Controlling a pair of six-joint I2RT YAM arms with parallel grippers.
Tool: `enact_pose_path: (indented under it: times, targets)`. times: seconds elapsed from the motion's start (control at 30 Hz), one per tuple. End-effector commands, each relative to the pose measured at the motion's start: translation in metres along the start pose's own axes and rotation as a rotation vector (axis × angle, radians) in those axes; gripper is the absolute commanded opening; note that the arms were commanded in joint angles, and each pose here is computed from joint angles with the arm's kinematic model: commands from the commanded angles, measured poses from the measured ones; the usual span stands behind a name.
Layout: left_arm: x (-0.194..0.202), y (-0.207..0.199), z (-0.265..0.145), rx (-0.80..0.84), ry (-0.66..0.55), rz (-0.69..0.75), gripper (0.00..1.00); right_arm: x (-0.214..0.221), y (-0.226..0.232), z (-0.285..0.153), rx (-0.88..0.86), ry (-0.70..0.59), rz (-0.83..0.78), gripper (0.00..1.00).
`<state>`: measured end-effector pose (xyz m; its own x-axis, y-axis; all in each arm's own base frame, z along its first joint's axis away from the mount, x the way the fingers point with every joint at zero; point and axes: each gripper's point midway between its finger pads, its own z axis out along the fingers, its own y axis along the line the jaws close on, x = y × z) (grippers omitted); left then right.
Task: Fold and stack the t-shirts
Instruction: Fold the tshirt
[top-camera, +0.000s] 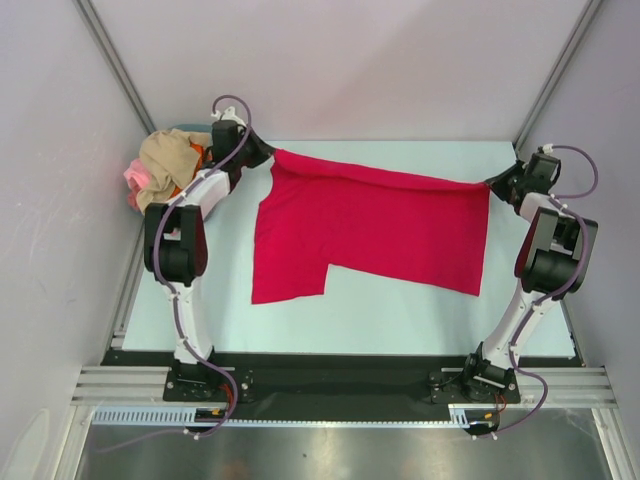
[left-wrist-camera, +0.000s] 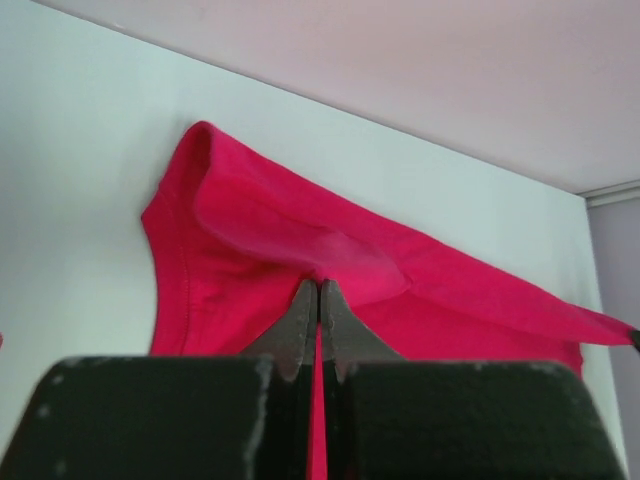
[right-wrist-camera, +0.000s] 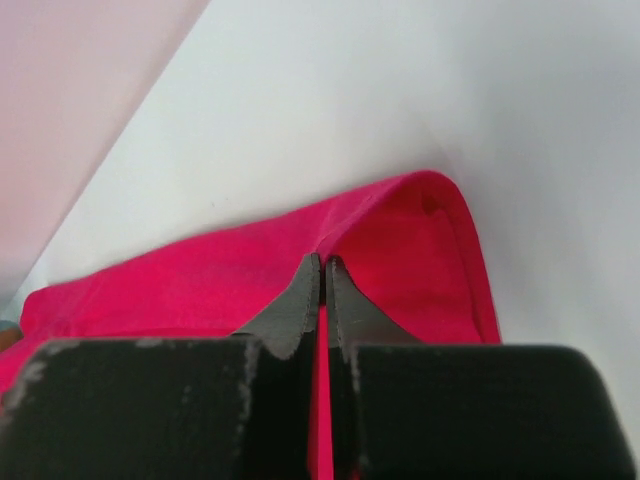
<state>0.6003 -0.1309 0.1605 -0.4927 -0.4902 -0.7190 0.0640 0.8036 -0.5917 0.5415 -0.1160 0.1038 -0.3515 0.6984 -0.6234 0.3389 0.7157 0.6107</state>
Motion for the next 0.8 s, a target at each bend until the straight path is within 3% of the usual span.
enact_pose_path:
  times: [0.0,0.13,0.47,0.7,0.77]
  targets:
    - [-0.036,-0.036,-0.032,0.092,-0.032,-0.059,0.01,-0.009,0.005,0.002,-0.015,-0.003,-0.033,0.00]
    - [-0.040,-0.056,-0.043,0.166,-0.006,-0.059,0.00,-0.011,0.004,0.003,-0.007,-0.011,-0.036,0.00]
    - [0.016,-0.022,-0.045,0.088,0.106,-0.133,0.00,-0.005,-0.003,0.001,0.032,0.021,-0.014,0.01]
    - [0.010,-0.017,-0.048,0.046,0.089,-0.109,0.00,0.009,-0.019,-0.003,0.102,0.061,-0.004,0.03]
    - [0.013,-0.011,-0.047,0.021,0.106,-0.109,0.00,0.013,-0.028,-0.002,0.144,0.075,-0.004,0.09]
